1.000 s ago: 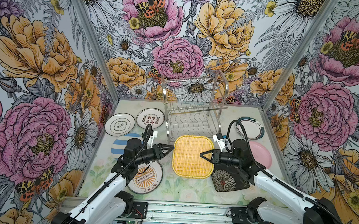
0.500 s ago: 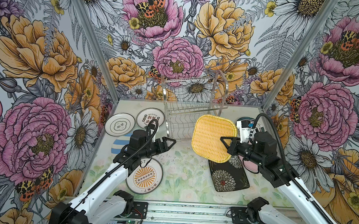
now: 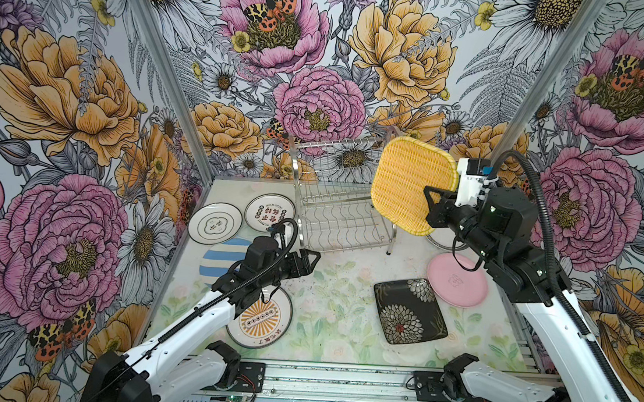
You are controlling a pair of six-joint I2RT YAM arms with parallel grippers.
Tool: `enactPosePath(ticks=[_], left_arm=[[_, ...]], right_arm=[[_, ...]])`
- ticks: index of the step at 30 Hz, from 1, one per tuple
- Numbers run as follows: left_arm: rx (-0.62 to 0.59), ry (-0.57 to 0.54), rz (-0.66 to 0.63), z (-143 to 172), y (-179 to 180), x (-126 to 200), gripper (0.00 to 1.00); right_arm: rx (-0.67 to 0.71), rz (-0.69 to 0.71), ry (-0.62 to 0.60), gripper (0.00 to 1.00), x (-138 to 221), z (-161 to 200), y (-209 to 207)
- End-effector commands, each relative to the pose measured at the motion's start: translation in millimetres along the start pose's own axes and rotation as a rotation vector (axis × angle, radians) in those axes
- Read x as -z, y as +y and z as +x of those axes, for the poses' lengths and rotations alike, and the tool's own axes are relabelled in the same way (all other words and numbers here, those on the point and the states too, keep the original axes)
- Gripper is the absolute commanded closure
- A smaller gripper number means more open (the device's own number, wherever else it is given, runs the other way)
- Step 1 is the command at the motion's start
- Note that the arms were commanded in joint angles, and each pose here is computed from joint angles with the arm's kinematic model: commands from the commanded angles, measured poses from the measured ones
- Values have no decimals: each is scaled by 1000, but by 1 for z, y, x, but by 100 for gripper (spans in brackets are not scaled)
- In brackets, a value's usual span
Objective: Load plates into a dish rack
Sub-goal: Place the plate on the dish rack.
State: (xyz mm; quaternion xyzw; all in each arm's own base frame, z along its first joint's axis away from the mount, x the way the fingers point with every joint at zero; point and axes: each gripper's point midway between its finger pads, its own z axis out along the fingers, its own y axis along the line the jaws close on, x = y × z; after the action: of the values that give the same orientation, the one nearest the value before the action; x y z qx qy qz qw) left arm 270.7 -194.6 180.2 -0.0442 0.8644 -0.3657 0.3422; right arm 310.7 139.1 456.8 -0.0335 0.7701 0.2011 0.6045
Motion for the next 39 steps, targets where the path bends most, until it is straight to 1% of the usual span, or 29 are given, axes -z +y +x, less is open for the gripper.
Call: enactPosePath(ticks=[1,9,14,17,24,31,39], left_arm=[[-37,-52,-3,-9,-2,0,13],[-39,-60,-3,-11,-2,-3,10],[-39,-61,-2,-11,-2,-3,8],[-35,-65,-2,-11,-1,-4,7],[-31,-65,-4,-11,1,-6,5],[-24,-68,-13,-11,5,-5,4],[-15,-68,-19,-12,9,-5,4]], right_arm=[[54,55,-197,100,0,-55,0],[129,153,-390,100,-35,-88,5],[158,213,-468,100,-58,-99,2],[168,260,-491,100,-73,-99,-2],[170,290,-494,100,-110,-88,-4],[160,329,-502,100,-127,-79,-10],[167,362,-482,100,-143,-66,-17]])
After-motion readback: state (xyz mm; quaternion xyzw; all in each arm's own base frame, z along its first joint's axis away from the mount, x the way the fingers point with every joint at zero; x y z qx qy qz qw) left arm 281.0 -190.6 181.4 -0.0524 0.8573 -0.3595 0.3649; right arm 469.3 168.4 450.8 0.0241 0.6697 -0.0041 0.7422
